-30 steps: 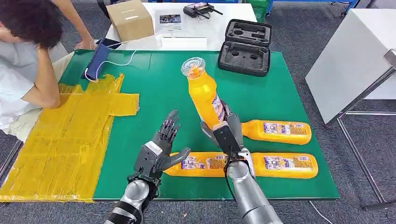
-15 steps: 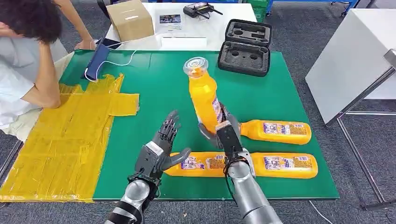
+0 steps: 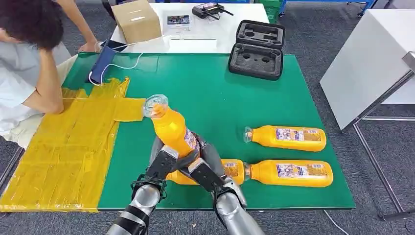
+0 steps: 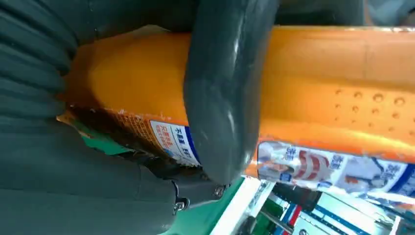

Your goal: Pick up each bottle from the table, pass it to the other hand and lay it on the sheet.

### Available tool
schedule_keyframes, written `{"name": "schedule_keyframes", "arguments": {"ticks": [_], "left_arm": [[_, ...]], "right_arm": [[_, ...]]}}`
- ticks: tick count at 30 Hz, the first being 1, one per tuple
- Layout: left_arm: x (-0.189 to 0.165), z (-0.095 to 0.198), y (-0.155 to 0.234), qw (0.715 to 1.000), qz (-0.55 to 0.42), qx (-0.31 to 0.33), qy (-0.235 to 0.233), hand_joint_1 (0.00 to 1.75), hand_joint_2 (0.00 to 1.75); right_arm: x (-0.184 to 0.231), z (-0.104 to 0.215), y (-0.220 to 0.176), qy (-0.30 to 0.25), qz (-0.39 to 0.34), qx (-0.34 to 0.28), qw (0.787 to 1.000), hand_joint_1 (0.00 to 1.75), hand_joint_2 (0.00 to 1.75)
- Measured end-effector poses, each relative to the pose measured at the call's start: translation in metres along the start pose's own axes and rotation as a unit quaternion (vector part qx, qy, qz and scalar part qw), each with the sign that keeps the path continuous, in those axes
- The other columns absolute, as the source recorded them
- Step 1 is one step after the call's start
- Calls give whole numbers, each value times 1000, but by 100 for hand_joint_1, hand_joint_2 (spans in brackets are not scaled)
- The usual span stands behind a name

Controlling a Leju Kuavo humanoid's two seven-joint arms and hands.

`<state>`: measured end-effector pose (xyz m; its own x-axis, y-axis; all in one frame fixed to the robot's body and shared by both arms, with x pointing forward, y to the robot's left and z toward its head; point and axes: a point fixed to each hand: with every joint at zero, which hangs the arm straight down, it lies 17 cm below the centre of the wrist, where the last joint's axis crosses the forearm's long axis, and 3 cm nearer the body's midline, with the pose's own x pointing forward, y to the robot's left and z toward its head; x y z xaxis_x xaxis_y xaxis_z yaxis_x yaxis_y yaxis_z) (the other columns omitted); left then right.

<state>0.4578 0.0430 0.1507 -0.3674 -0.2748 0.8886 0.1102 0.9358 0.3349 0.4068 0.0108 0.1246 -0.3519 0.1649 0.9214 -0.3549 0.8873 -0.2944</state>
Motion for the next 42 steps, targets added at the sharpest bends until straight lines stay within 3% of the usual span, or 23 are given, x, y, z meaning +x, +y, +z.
{"name": "schedule_keyframes", "arguments": {"ticks": [10,26,34,42], "left_arm": [[-10,2,-6,1000,6,-16,8,0,175],[-18,5,0,984,172,-20,39,0,175],[3,-1,31,978,209,17,10,0,175],[30,-8,69,982,171,69,-38,0,175]], "right_arm": [[0,2,3,0,7,-1,1000,175,175],[11,-3,10,-19,29,8,999,175,175],[13,-3,12,-23,37,8,999,175,175],[9,2,14,-16,39,7,999,175,175]]}}
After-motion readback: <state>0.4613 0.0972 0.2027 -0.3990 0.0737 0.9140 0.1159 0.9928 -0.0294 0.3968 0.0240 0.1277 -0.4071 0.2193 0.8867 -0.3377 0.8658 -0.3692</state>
